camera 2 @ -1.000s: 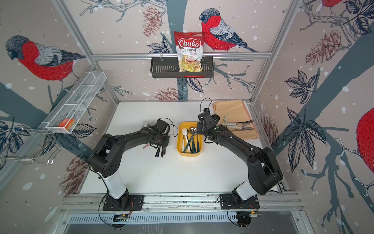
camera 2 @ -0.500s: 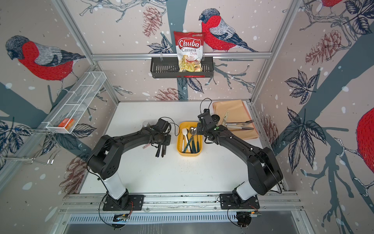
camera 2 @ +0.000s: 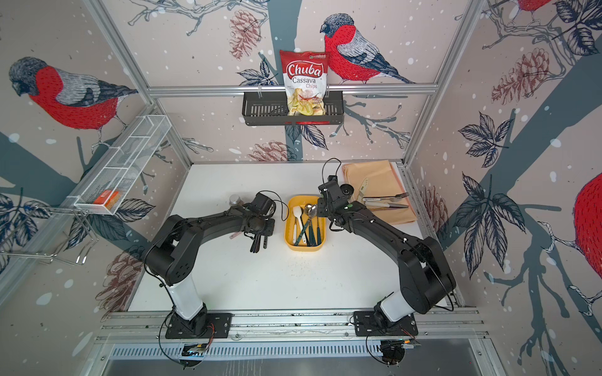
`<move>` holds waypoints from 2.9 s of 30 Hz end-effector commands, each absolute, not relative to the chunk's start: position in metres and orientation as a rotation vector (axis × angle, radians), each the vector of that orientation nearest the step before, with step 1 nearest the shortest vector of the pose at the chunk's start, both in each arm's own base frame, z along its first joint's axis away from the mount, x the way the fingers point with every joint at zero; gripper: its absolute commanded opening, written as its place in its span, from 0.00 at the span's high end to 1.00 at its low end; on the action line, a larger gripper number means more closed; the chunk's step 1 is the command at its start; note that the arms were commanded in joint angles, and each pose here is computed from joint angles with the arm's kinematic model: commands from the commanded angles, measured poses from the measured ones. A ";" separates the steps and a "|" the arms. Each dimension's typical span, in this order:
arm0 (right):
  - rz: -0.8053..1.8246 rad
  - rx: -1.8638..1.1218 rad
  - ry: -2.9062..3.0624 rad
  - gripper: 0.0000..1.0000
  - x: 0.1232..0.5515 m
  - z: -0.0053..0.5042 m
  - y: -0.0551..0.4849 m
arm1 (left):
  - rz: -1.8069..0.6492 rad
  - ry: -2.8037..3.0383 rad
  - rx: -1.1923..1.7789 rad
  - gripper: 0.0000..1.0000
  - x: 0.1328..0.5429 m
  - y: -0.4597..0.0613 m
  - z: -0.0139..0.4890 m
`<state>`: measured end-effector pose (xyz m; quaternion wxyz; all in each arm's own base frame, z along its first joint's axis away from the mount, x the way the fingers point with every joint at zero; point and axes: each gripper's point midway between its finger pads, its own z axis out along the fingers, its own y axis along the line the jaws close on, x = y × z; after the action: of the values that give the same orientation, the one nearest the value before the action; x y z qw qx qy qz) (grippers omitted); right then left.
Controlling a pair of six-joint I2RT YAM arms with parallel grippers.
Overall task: Put the spoon into the storage box
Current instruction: Pick up the spoon from the center of the board, then place the spoon in the storage box.
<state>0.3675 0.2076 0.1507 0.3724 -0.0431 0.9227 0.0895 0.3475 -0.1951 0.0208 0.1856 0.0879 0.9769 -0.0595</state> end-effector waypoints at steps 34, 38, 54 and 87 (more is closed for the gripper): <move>0.222 -0.067 2.324 0.56 0.361 0.163 0.198 | -0.340 2.662 0.295 1.00 0.364 -0.237 0.073; 0.224 -0.069 2.320 0.56 0.360 0.165 0.197 | -0.353 2.629 0.271 1.00 0.368 -0.239 0.093; 0.212 -0.022 2.256 0.56 0.350 0.185 0.174 | -0.563 2.596 0.248 1.00 0.360 -0.301 0.119; 0.329 -0.109 2.267 0.55 0.309 0.175 0.158 | -0.484 2.695 0.076 0.94 0.345 -0.339 0.045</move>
<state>0.3100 0.1543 0.1734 0.4094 -0.0332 0.9037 0.1208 0.3436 -0.3381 0.0465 0.1972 0.0341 0.9630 -0.1802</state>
